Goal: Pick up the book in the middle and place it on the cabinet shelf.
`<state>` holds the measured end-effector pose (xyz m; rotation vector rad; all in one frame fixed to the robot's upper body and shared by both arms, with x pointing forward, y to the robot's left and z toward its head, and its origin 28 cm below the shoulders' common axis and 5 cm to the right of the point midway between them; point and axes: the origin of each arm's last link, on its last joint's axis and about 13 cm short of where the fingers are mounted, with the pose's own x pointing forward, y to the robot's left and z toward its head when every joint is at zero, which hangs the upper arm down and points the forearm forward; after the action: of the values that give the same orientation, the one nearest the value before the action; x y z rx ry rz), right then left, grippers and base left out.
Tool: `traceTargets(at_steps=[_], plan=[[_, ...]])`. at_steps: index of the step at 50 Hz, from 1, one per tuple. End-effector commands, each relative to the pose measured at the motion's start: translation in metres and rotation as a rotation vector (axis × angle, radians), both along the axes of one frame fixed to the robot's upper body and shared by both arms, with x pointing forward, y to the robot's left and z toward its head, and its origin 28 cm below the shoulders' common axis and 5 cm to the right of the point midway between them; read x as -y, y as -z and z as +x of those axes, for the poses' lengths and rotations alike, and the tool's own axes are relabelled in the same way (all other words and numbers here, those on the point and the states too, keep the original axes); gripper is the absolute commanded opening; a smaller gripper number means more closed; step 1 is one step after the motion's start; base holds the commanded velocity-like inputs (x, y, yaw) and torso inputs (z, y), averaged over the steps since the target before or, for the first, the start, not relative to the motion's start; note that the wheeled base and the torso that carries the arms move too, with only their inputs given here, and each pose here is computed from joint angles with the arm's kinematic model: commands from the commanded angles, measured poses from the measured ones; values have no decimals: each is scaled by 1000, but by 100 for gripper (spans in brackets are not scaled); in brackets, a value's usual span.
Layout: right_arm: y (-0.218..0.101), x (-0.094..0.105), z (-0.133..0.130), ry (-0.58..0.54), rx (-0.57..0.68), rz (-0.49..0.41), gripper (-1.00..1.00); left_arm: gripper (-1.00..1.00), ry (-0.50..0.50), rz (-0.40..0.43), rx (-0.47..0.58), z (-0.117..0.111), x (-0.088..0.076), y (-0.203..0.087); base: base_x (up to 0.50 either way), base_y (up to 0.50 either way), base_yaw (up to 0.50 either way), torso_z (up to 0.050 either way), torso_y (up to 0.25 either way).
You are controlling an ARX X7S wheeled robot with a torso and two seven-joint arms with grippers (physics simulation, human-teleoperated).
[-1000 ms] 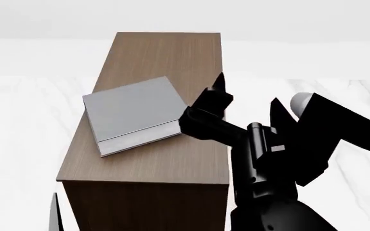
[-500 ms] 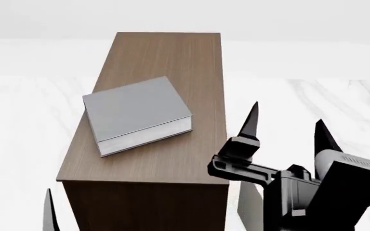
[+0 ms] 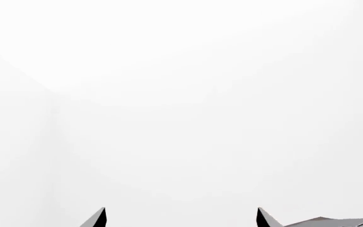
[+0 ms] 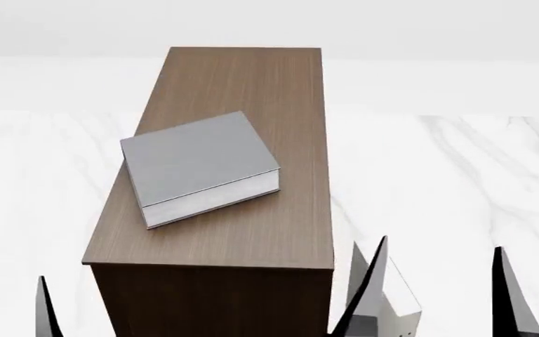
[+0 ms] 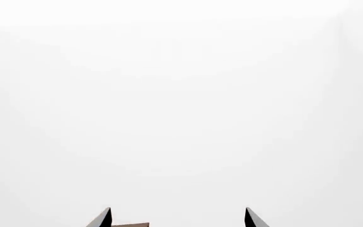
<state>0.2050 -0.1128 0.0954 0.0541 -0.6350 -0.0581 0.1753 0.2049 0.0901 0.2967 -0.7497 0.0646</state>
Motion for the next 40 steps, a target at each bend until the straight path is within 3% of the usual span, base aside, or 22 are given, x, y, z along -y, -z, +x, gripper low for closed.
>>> traceTargets(at_steps=[1,17,23,28,40], plan=[[16,1,-5,-8,59,-37,100,100,-54,-7,56,3,-7,-3,0,0,0,0,0],[-11,25,12,161,170,40,100,100,-237,-29,167,17,-33,-23,0,0,0,0,0],[-38,47,13,311,332,93,100,100,-363,-33,268,20,-52,-44,0,0,0,0,0],[-55,57,9,355,451,107,100,100,-447,-35,325,21,-66,-56,0,0,0,0,0],[-97,81,-10,476,781,64,100,100,-627,-30,527,9,-92,-89,0,0,0,0,0]])
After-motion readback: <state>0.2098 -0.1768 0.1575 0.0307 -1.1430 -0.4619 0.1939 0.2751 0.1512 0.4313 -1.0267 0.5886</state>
